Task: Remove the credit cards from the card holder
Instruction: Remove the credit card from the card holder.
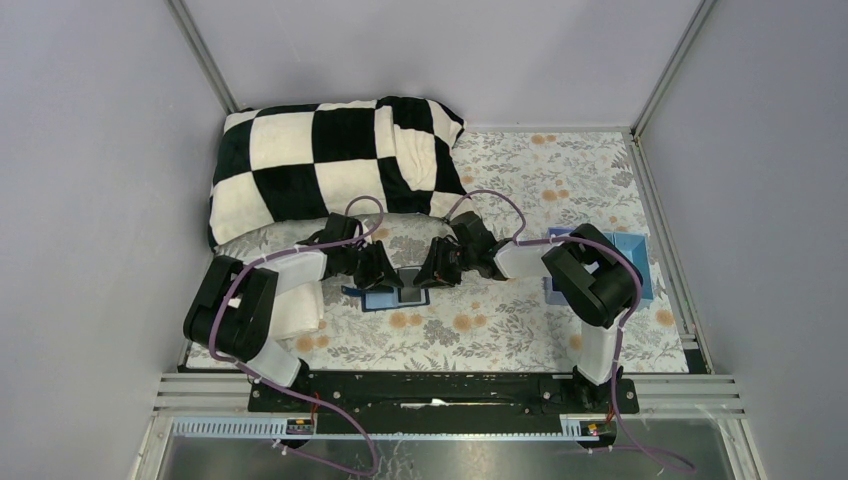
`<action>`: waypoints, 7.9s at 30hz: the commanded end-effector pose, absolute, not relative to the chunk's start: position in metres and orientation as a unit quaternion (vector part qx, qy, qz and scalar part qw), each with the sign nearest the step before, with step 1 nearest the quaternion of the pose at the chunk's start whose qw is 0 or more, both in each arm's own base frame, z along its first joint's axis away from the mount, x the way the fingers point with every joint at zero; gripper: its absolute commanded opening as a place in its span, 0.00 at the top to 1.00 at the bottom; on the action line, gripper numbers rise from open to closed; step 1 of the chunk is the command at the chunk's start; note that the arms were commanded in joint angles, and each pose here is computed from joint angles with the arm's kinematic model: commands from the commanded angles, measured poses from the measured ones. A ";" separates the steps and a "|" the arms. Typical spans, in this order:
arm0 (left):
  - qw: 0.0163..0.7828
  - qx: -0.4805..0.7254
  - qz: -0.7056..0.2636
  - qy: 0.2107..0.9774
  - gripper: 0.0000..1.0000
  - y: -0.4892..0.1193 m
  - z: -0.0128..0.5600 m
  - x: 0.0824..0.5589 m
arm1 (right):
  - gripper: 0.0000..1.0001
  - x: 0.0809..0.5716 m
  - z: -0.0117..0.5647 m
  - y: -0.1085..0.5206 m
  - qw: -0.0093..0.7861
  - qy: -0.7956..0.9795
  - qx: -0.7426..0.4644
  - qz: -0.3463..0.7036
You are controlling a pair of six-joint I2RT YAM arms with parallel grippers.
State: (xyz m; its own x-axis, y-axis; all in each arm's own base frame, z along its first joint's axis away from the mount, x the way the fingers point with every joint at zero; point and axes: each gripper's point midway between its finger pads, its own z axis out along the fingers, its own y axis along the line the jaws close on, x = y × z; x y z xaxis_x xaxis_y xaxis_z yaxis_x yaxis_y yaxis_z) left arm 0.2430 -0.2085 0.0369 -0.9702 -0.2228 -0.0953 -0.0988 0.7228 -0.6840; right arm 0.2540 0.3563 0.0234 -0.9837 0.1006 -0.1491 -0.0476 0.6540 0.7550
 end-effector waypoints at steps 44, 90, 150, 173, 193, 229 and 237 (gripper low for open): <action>0.095 -0.076 -0.378 0.918 1.00 -0.219 0.037 0.244 | 0.67 0.248 0.007 0.357 0.067 0.909 0.031 0.411; 0.092 -0.104 -0.401 0.906 1.00 -0.212 0.037 0.236 | 0.73 0.262 0.031 0.334 0.108 0.917 0.049 0.382; 0.044 0.006 -0.390 0.920 0.76 -0.269 0.027 0.222 | 0.72 0.240 0.014 0.304 0.100 0.920 0.060 0.373; 0.039 0.002 -0.380 0.924 0.76 -0.265 0.018 0.219 | 0.72 0.233 0.018 0.292 0.110 0.925 0.058 0.358; 0.042 0.005 -0.385 0.922 0.80 -0.267 0.021 0.221 | 0.72 0.223 0.017 0.319 0.081 0.906 0.052 0.412; 0.081 -0.018 -0.396 0.915 0.68 -0.255 0.041 0.229 | 0.74 0.220 -0.006 0.305 0.075 0.923 0.078 0.369; 0.084 -0.025 -0.404 0.911 0.85 -0.254 0.044 0.232 | 0.74 0.220 -0.005 0.305 0.076 0.924 0.076 0.368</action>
